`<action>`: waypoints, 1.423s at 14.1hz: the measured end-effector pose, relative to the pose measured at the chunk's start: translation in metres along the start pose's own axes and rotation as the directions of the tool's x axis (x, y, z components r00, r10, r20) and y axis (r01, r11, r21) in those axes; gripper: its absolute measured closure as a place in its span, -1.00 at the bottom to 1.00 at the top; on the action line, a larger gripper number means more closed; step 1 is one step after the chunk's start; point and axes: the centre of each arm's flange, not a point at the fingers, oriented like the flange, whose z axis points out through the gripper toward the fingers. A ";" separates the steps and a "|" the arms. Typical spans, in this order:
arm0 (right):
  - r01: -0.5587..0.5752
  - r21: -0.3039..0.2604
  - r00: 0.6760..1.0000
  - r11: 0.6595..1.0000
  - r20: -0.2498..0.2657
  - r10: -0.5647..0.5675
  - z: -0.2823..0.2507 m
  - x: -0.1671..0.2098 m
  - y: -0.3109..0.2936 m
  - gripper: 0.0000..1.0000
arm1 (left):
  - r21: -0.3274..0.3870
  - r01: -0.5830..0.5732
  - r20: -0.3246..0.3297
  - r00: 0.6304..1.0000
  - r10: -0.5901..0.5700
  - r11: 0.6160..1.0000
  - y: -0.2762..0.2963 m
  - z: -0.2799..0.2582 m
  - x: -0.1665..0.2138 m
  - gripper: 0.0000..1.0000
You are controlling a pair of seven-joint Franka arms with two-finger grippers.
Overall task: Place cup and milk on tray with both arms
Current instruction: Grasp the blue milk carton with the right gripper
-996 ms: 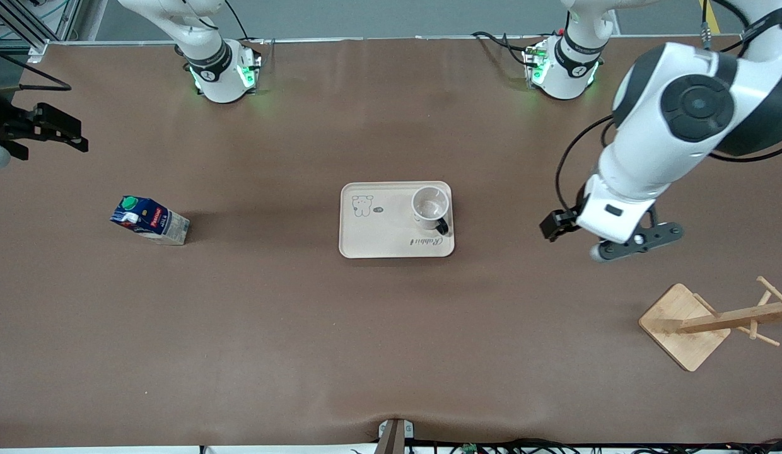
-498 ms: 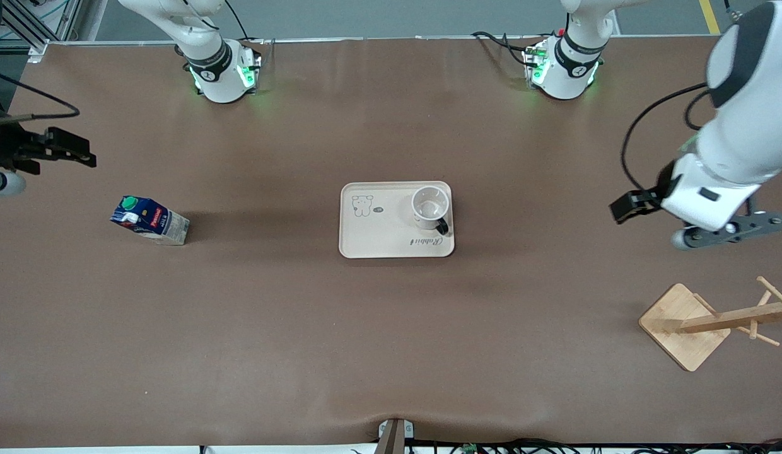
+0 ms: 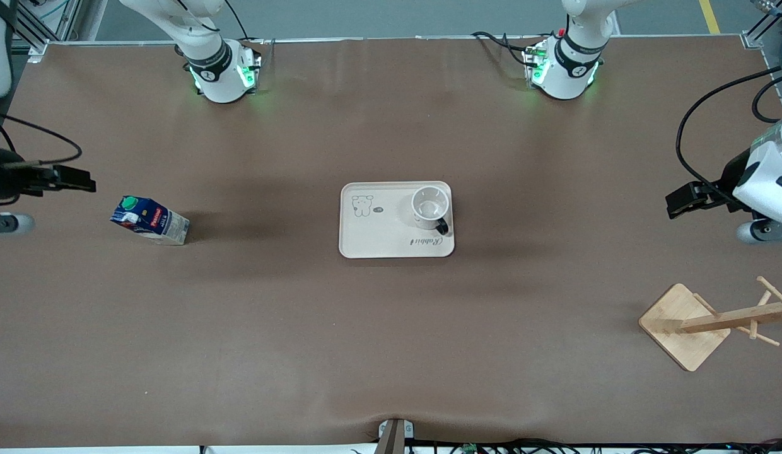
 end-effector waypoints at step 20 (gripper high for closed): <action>-0.126 0.007 0.984 0.992 0.124 0.124 0.235 0.024 0.040 -0.62 | -0.054 -0.055 0.010 0.998 0.056 0.997 -0.035 -0.062 -0.062 -1.00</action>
